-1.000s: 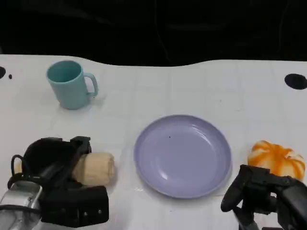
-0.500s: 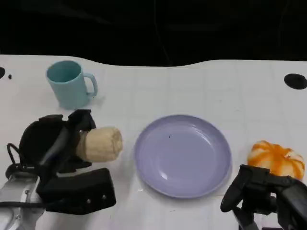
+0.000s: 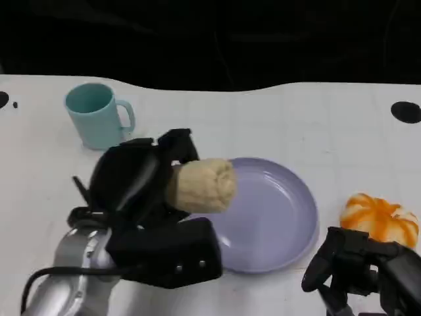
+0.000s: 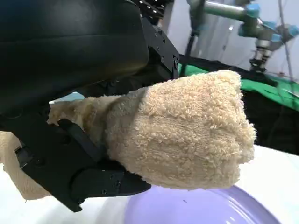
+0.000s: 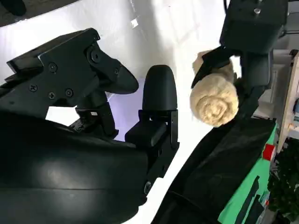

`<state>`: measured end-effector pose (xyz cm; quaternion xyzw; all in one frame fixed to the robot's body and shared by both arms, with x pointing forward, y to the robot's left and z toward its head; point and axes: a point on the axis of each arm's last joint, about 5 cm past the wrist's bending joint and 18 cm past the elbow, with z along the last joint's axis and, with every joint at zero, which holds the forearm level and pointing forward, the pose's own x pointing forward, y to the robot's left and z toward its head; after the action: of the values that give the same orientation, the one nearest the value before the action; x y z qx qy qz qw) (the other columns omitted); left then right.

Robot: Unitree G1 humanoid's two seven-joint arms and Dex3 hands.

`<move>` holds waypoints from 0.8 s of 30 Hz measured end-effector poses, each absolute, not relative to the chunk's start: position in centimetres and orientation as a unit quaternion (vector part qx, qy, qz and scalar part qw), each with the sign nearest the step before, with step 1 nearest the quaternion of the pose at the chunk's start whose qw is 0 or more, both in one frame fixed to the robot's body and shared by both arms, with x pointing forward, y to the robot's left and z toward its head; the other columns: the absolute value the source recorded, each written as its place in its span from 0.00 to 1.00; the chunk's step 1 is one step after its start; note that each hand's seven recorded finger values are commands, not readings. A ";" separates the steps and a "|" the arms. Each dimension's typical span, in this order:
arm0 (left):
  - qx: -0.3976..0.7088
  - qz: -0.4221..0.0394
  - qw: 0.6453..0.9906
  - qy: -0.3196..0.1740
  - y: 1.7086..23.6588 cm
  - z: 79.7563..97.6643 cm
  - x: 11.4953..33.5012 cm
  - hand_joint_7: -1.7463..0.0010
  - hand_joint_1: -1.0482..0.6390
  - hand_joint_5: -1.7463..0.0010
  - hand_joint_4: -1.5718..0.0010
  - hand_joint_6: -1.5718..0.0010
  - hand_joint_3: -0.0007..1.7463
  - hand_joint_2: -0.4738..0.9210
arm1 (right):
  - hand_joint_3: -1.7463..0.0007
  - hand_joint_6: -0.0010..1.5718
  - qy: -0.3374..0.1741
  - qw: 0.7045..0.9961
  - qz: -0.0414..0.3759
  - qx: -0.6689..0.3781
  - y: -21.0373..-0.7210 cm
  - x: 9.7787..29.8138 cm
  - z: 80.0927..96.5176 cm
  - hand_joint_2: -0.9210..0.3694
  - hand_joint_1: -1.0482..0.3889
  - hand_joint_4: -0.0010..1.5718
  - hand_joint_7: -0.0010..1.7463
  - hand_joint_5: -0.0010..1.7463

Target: Grasp the towel on the left side of the plate with the left hand and place it into the plate.

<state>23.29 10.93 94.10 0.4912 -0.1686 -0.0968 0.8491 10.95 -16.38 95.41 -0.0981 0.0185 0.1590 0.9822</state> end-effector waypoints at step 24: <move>0.509 -0.193 0.834 -0.084 5.1 95.2 25.1 0.78 0.45 0.10 0.59 0.51 0.11 0.99 | 0.41 0.43 0.019 0.982 0.160 -0.096 -16.3 10.9 95.6 0.26 0.66 0.48 0.78 0.96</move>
<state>25.12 5.07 95.23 0.5093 -0.0837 -0.1932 0.8344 10.86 -16.32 95.61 -0.0964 0.0189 0.1601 0.9822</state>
